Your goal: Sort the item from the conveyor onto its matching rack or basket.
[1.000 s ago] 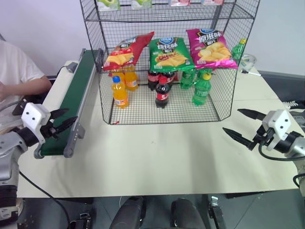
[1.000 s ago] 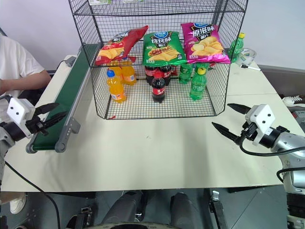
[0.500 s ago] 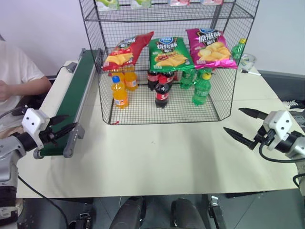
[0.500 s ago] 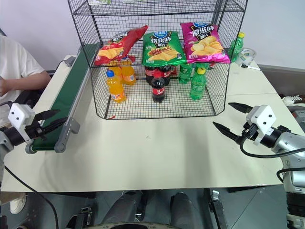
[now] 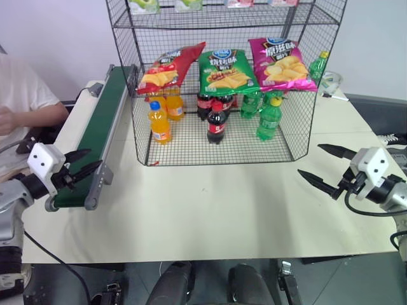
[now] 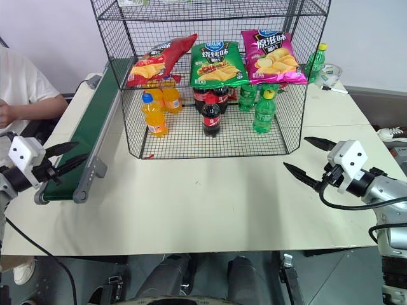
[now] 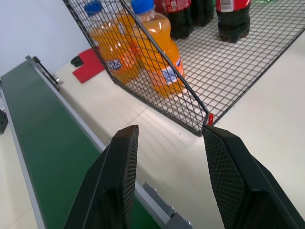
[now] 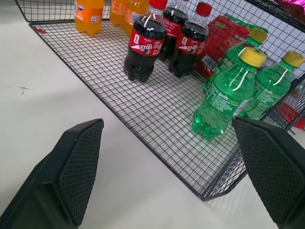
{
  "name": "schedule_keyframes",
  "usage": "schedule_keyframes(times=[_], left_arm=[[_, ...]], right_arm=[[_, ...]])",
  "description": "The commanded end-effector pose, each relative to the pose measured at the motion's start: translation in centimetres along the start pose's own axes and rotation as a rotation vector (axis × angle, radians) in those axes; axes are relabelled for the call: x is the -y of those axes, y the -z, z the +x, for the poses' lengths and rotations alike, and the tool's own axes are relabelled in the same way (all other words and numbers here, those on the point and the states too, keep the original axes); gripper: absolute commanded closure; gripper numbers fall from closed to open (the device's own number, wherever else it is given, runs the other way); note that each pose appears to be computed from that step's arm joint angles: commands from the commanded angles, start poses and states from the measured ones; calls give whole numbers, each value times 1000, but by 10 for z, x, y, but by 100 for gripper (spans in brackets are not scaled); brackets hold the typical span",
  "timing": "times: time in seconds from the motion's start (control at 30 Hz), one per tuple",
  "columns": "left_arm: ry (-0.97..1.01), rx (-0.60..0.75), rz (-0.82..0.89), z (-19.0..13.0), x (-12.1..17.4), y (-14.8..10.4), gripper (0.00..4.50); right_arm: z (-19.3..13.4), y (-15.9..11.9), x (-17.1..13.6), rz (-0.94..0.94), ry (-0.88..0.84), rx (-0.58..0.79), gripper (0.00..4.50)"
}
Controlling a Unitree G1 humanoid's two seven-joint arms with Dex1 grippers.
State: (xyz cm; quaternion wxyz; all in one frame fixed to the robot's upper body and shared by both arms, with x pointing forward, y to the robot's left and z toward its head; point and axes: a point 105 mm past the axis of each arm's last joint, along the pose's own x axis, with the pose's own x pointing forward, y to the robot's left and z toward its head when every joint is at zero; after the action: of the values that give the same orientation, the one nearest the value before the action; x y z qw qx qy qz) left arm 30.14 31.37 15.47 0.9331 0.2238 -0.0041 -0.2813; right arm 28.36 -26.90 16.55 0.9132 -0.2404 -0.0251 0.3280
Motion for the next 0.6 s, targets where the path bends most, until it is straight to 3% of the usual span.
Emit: schedule_keyframes(times=[0.03,0.6], left_arm=[[-19,35,33,-3,-8,-13,231],[-25,56,36,5,-6,-18,231]], right_arm=[[0,-13,1,-28,2,39,0],[2,-17,3,-39,10,44,0]])
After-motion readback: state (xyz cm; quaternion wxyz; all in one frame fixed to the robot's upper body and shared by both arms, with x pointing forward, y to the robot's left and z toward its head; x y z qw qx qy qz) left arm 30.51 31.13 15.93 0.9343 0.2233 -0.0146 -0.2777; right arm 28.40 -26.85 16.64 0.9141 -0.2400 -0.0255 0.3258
